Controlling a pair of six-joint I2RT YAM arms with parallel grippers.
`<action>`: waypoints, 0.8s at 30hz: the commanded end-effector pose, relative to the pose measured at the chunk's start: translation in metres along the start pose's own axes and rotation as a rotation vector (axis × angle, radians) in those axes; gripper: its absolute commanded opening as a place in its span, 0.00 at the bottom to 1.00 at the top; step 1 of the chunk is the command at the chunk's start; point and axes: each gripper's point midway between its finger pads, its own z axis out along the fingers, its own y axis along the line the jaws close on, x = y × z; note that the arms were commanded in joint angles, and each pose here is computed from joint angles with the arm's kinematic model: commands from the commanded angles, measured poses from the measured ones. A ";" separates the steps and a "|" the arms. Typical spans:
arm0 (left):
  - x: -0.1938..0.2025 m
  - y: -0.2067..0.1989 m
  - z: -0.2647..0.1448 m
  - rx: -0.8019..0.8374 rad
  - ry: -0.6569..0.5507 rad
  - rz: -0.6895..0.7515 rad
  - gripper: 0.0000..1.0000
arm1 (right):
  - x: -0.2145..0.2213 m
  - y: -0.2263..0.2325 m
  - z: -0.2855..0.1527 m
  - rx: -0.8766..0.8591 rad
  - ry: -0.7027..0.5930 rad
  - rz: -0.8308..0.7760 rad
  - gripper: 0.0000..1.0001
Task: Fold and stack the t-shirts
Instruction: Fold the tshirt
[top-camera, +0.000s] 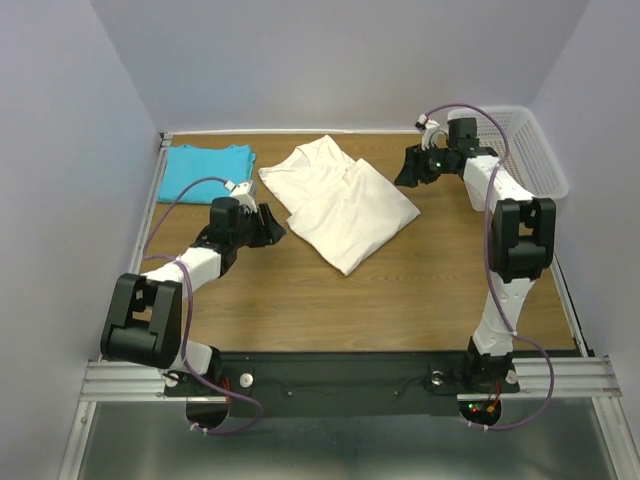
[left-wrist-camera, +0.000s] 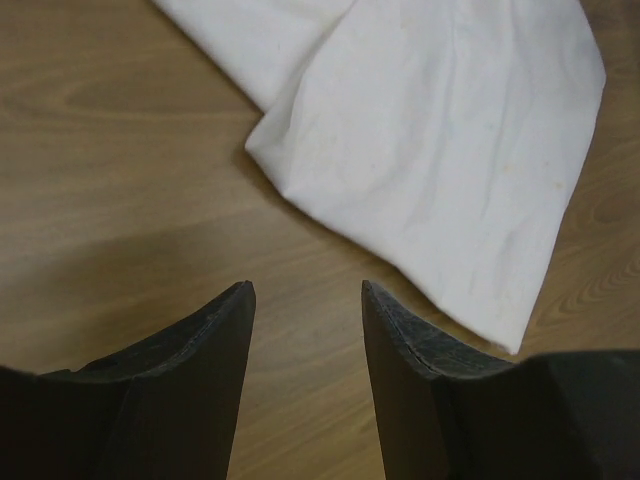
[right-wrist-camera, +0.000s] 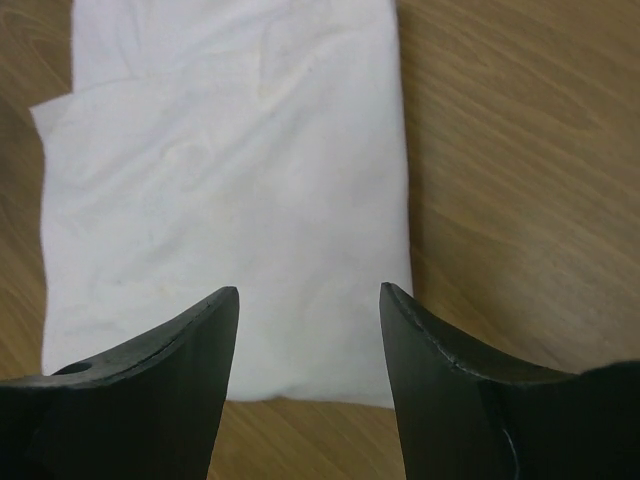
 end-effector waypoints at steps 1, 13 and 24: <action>0.016 -0.022 -0.017 0.091 0.007 -0.090 0.57 | 0.027 -0.035 -0.011 0.107 0.043 -0.003 0.64; 0.048 -0.036 -0.049 0.150 -0.005 -0.156 0.57 | 0.083 -0.063 -0.001 0.219 0.167 0.087 0.64; 0.067 -0.068 -0.049 0.220 0.027 -0.189 0.57 | 0.114 -0.040 0.002 0.127 0.213 0.157 0.56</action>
